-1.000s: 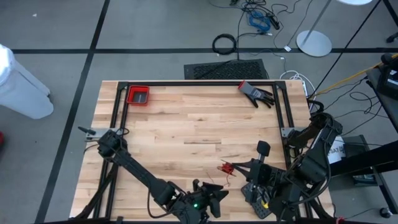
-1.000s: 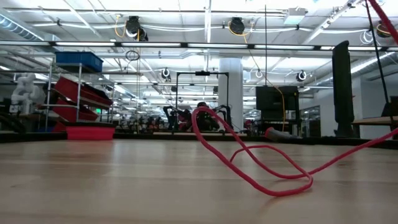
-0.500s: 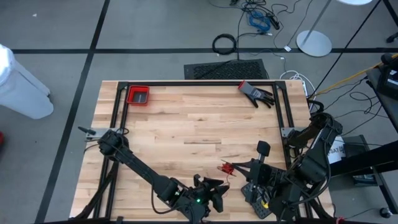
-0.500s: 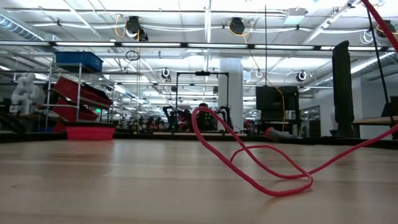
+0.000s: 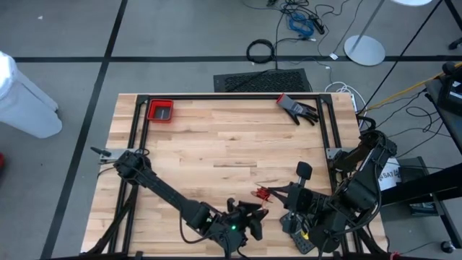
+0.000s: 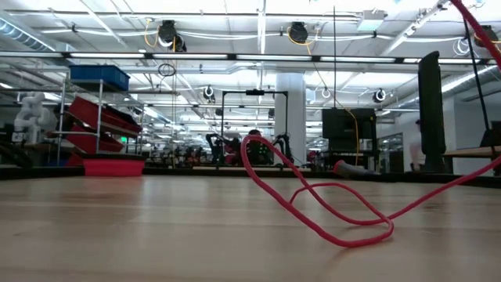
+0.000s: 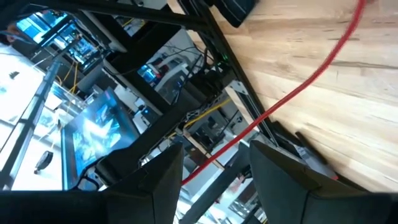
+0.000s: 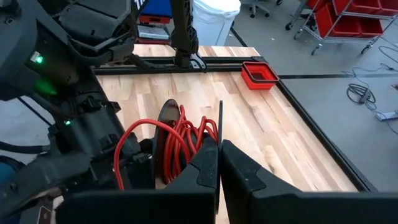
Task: Coil cords
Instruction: Coil the red wire onto the spool
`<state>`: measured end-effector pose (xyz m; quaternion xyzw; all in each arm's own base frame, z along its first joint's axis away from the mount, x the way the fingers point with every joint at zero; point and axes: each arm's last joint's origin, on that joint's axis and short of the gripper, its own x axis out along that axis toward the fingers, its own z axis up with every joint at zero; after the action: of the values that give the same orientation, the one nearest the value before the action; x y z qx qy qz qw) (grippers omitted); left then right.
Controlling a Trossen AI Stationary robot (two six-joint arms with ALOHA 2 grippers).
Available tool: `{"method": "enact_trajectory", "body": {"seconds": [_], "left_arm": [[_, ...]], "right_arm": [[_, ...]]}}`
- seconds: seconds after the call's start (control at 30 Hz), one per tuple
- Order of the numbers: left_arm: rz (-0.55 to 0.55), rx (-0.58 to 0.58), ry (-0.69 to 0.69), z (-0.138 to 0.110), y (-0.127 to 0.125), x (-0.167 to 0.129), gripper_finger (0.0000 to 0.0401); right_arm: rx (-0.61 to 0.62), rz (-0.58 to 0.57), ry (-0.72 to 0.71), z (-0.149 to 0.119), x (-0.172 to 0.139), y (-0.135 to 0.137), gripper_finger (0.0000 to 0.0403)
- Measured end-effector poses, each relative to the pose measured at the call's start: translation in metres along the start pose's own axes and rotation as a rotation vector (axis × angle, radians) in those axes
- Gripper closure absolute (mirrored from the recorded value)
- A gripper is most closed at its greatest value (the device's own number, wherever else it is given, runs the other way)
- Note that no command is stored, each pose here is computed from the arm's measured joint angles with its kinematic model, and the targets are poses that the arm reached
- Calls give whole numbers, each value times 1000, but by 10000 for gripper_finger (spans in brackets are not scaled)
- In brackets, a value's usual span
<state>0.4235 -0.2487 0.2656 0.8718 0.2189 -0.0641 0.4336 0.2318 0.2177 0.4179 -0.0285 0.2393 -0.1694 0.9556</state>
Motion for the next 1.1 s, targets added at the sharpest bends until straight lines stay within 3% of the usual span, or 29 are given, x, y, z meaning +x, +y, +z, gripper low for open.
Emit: {"method": "enact_trajectory", "body": {"seconds": [0.4,0.77,0.87,1.1], "left_arm": [[-1,-2,3,0,0,0,272],[-15,-40,49,-1,0,0,375],[-18,-83,62,-2,-1,0,394],[5,-238,64,0,2,-3,398]], "right_arm": [[0,2,2,0,0,0,403],[-8,2,2,0,0,0,403],[-8,2,2,0,0,0,403],[-12,2,2,0,0,0,403]]}}
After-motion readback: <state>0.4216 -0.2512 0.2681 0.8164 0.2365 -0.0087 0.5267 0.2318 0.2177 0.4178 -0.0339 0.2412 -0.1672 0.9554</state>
